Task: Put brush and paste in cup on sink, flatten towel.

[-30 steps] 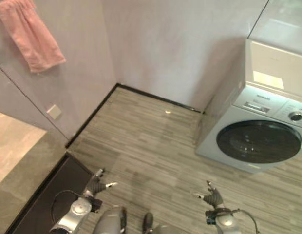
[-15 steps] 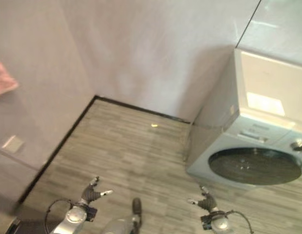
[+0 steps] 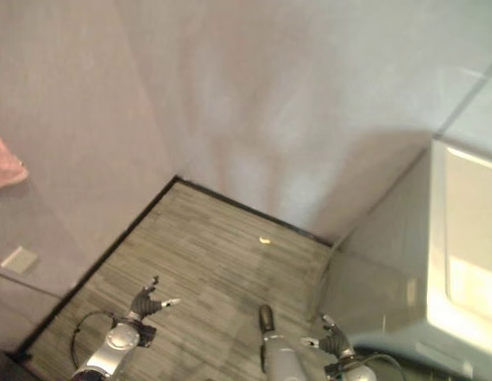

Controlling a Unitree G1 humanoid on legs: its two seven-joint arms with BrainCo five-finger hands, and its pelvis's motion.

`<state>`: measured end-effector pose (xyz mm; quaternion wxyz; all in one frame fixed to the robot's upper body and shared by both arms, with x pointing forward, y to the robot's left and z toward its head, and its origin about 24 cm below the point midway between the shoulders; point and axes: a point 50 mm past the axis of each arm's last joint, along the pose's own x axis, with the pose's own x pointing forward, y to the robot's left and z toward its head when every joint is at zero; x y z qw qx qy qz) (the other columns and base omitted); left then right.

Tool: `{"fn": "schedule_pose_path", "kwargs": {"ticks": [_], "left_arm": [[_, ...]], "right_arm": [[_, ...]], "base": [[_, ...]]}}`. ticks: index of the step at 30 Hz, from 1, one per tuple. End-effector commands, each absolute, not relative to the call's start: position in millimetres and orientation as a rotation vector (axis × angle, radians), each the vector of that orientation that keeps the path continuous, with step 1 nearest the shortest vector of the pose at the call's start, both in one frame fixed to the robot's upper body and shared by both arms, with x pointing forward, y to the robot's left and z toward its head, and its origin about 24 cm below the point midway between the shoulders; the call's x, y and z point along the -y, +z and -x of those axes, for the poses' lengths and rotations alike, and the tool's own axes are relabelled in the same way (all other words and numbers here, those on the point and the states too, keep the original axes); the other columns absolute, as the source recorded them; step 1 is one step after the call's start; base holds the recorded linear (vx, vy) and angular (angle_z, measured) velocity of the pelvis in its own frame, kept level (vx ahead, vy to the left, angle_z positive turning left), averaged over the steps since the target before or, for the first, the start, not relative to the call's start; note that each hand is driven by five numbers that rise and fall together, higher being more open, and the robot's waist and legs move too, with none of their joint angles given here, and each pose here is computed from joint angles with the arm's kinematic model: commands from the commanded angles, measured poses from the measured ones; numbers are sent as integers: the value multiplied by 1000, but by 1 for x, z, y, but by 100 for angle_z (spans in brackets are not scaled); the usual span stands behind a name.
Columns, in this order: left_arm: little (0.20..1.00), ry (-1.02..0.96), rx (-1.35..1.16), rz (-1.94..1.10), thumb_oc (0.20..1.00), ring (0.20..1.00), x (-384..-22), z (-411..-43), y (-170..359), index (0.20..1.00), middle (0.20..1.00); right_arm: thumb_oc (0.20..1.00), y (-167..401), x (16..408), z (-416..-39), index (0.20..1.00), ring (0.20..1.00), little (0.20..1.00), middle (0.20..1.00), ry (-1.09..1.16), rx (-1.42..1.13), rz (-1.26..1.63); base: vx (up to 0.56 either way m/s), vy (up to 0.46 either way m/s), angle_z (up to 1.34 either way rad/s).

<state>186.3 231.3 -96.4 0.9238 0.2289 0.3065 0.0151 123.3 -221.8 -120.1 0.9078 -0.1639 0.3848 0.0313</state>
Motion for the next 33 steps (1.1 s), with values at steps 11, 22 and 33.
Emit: {"fn": "schedule_pose_path", "kwargs": {"ticks": [11,22,33], "left_arm": [[1000,58,-477,-506,1000,1000,-234,-225,-72,1000,1000],[1000,53,-463,-563,1000,1000,-242,-213,-69,1000,1000],[1000,-74,-389,-661,1000,1000,-237,-215,-55,1000,1000]], "right_arm": [[1000,-88,244,-160,1000,1000,1000,1000,80,-612,461],[1000,-90,224,-171,1000,1000,1000,1000,100,-590,409],[1000,-84,210,-185,1000,1000,1000,1000,133,-535,379]], "base": [[154,-24,81],[223,253,25],[182,209,40]]}}
